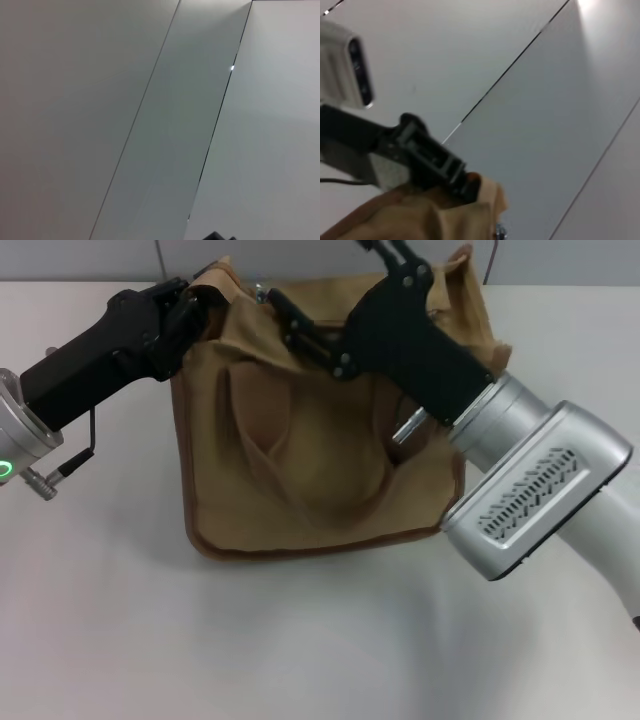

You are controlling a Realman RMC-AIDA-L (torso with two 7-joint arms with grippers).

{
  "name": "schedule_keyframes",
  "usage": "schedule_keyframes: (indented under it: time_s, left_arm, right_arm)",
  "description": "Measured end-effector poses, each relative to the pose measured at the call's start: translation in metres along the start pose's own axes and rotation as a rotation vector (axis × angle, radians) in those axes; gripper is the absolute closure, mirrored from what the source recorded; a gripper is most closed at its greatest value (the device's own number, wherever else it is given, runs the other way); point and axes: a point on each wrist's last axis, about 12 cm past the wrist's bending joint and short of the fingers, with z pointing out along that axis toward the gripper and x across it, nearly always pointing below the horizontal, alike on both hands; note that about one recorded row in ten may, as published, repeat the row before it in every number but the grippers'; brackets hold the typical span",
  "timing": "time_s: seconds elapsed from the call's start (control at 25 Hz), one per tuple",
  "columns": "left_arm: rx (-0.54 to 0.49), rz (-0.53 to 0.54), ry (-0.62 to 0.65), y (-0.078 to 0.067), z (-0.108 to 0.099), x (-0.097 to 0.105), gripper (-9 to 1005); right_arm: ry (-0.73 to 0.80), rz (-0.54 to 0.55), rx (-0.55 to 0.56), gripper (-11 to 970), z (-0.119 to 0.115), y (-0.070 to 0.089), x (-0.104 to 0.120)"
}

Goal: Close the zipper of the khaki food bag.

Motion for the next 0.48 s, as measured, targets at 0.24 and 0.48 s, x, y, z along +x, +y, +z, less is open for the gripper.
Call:
schedule_keyframes:
  time_s: [0.24, 0.48]
  left_arm:
    - [-0.006, 0.005, 0.007, 0.003, 0.005, -0.001, 966]
    - [-0.004, 0.009, 0.015, 0.005, 0.012, -0.003, 966]
  right_arm:
    - [0.019, 0.0, -0.031, 174, 0.001, 0.005, 0.002]
    - [0.007, -0.011, -0.069, 177, 0.0, 0.009, 0.0]
